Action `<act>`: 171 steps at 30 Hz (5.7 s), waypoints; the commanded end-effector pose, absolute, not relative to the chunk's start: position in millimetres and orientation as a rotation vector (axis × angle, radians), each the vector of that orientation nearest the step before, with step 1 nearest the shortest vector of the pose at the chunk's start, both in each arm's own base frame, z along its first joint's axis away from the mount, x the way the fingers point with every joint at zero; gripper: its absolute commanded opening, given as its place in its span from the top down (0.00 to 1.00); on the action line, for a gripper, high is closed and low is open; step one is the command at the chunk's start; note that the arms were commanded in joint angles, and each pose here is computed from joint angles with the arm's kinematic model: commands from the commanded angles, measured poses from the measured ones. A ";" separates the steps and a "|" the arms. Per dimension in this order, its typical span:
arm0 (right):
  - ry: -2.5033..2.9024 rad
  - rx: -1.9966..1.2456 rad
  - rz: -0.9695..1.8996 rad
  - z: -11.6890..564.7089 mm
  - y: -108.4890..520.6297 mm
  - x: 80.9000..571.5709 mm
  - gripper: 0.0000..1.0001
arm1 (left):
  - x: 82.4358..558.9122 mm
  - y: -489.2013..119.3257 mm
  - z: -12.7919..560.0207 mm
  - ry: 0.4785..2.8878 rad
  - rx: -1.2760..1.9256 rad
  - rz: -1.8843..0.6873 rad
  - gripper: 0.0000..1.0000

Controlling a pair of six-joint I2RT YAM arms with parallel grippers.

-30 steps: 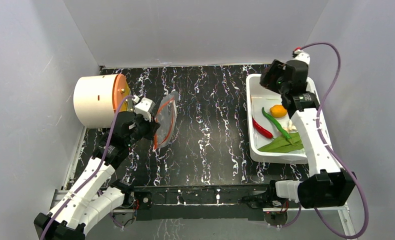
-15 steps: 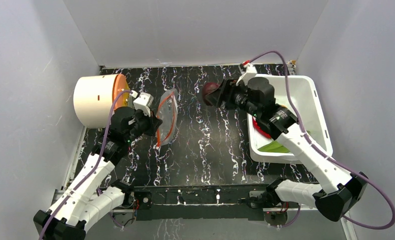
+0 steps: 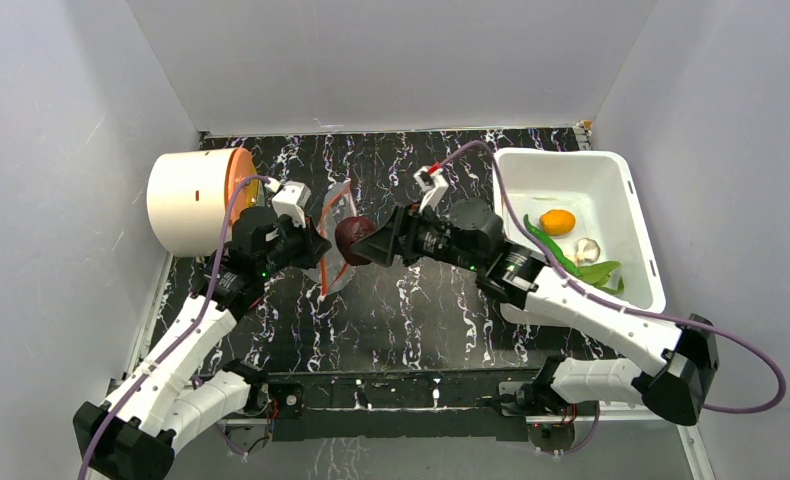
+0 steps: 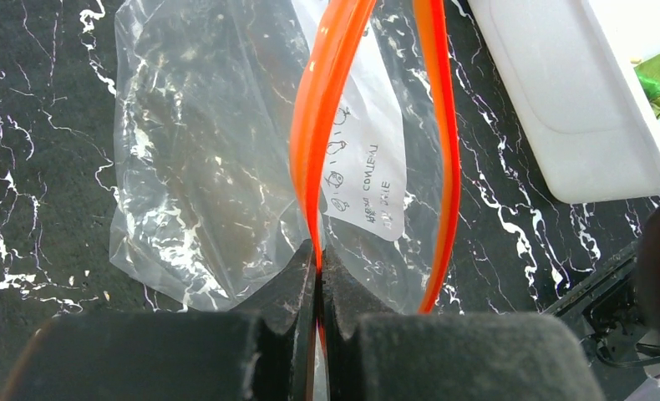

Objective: Place the food in the zip-top bag and seal the zipper
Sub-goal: Place the fake fruit in the zipper food storage bag, then pick up the fake fruit from the bin.

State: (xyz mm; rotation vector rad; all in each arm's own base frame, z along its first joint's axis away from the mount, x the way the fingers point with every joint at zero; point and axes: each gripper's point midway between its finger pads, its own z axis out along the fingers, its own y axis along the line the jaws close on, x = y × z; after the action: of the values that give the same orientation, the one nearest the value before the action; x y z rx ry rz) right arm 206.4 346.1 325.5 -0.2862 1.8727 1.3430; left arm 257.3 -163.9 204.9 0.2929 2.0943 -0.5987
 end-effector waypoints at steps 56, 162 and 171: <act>1.974 -0.028 1.074 290.9 370.3 249.8 0.44 | 205.6 -206.4 242.5 1.973 0.634 -0.955 1.00; 1.901 0.113 0.312 329.8 167.5 329.3 0.30 | 227.7 -175.0 194.8 1.966 0.617 -0.663 1.00; 1.928 0.404 -0.115 294.9 45.0 368.5 0.29 | 225.8 -172.1 198.7 1.939 0.614 -0.648 1.00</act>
State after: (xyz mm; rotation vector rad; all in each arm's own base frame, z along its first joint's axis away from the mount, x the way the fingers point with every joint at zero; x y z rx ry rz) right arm 354.9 97.3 292.8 0.2840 1.9624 0.0612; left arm 225.9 -171.5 191.8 0.5941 1.9854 -0.6543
